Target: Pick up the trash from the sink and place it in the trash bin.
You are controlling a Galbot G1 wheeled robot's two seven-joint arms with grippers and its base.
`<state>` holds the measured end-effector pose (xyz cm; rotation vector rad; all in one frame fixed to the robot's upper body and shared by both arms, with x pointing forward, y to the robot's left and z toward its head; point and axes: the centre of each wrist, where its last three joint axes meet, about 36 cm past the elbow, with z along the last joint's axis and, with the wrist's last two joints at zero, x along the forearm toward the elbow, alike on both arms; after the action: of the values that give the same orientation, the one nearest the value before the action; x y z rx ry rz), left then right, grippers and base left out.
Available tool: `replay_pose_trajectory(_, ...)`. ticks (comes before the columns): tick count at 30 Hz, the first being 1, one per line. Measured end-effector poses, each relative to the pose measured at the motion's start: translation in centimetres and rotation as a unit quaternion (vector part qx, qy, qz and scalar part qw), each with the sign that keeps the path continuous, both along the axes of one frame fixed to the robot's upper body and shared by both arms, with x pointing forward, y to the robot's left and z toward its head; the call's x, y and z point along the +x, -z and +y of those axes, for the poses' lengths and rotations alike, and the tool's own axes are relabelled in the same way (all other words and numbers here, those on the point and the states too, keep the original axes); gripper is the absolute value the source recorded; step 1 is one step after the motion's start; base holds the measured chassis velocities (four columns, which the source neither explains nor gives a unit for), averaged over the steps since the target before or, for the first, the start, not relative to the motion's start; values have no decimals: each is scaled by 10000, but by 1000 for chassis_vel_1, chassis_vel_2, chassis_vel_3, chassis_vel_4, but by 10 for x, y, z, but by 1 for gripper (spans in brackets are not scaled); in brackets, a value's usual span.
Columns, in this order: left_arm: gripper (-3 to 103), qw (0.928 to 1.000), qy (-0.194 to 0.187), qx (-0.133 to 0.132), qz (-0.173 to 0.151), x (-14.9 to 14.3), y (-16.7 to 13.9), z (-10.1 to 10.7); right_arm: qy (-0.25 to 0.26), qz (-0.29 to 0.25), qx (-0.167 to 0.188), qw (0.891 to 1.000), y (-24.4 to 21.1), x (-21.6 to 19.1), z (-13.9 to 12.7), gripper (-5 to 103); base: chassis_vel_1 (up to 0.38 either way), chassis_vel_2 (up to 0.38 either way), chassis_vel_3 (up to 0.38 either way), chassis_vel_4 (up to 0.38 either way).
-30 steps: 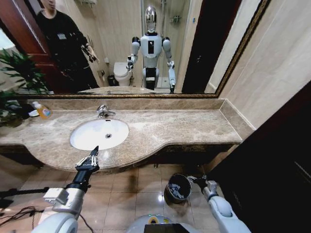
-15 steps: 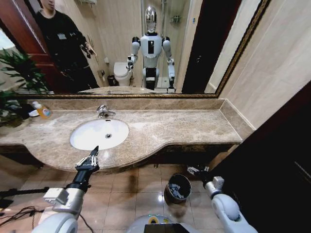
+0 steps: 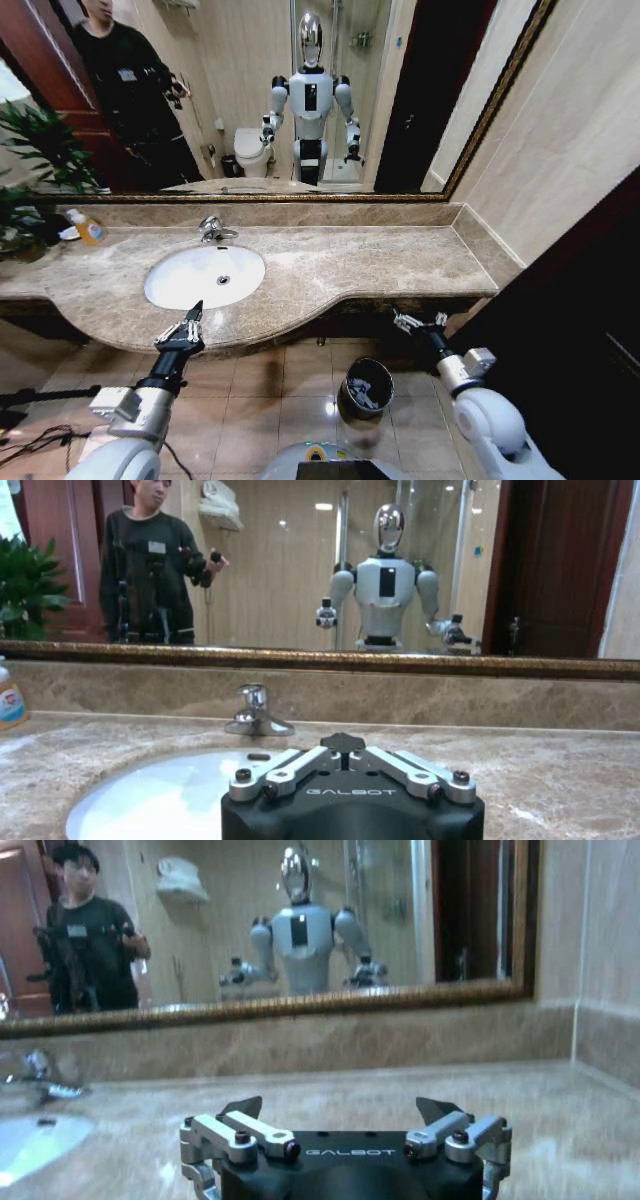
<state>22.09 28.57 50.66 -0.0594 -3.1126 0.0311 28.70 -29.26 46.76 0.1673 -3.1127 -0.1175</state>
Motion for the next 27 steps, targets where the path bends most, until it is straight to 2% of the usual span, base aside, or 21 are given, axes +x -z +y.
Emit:
replay_pose_trajectory(6,0,10000,0,0,0,0,0,0,45,-348,16,9994,-35,-3,3,100,0,0,0,0)
replay_pose_trajectory(10,0,10000,0,0,0,0,0,0,92,-420,-57,9991,-39,-2,-2,100,0,0,0,0)
replay_pose_trajectory(11,0,10000,0,0,0,0,0,0,199,-444,-239,9985,-37,3,-11,100,0,0,0,0)
replay_pose_trajectory(12,0,10000,0,0,0,0,0,0,199,-444,-239,9985,-37,3,-11,100,0,0,0,0)
replay_pose_trajectory(14,0,10000,0,0,0,0,0,0,367,-496,-522,9967,-25,16,-36,100,0,0,0,0)
replay_pose_trajectory(16,0,10000,0,0,0,0,0,0,379,-509,-550,9965,-22,18,-42,100,0,0,0,0)
replay_pose_trajectory(17,0,10000,0,0,0,0,0,0,365,-558,-582,9961,-14,25,-62,100,0,0,0,0)
replay_pose_trajectory(20,0,10000,0,0,0,0,0,0,79,-600,-309,9977,-2,24,-102,100,0,0,0,0)
replay_pose_trajectory(23,0,10000,0,0,0,0,0,0,-56,-507,-103,9986,2,11,-111,100,0,0,0,0)
replay_pose_trajectory(27,0,10000,0,0,0,0,0,0,-101,-478,-35,9988,6,-2,-109,100,0,0,0,0)
